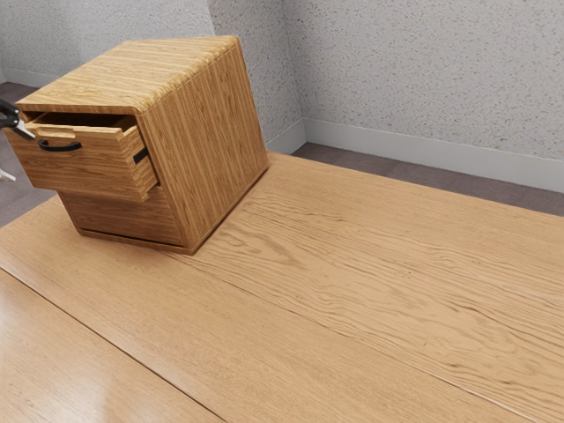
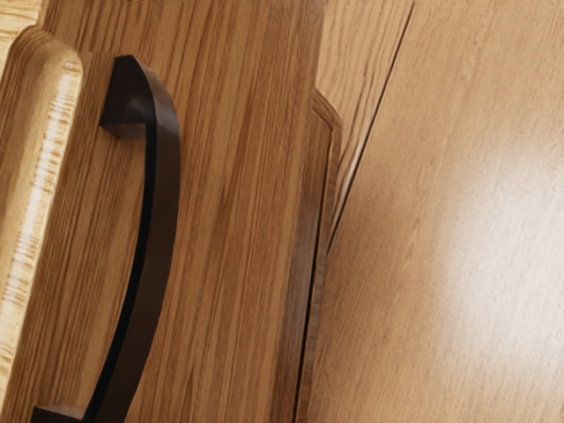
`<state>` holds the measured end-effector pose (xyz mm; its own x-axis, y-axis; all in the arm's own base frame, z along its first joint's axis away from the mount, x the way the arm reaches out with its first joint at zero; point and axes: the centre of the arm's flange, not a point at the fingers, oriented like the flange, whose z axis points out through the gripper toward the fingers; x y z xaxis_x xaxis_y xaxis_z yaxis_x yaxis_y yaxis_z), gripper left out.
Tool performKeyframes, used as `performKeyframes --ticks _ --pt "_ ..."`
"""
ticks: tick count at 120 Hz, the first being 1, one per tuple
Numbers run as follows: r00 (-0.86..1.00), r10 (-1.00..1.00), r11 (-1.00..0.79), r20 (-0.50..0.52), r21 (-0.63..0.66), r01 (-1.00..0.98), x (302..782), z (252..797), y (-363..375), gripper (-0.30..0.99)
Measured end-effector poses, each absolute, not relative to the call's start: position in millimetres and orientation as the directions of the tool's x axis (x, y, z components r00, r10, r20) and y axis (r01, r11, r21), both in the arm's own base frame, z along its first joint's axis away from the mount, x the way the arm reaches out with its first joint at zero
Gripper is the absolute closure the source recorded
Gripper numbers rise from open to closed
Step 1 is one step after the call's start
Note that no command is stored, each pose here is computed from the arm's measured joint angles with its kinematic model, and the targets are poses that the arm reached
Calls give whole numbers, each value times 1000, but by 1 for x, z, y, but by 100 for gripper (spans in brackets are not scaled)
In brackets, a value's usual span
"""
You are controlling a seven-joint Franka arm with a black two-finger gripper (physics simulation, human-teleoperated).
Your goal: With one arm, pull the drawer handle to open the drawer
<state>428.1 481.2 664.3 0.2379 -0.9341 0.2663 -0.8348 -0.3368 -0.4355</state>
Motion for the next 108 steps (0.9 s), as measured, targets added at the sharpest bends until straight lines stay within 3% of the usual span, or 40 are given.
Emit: performKeyframes --ticks 53,65,72,78,85,96,108 --pt "179 -939 -294 294 -415 -861 459 644 455 0" --pt "201 -934 -302 294 -354 -885 459 624 458 -4" --pt "185 -934 -286 305 -333 -898 461 622 445 -16" --pt "156 -942 -257 298 -340 -905 452 644 422 8" --pt "117 -970 -190 213 -364 -912 442 681 376 80" --pt "-92 -994 59 60 -414 -908 447 771 184 51" --pt "-104 -993 77 52 -376 -923 431 798 90 28"
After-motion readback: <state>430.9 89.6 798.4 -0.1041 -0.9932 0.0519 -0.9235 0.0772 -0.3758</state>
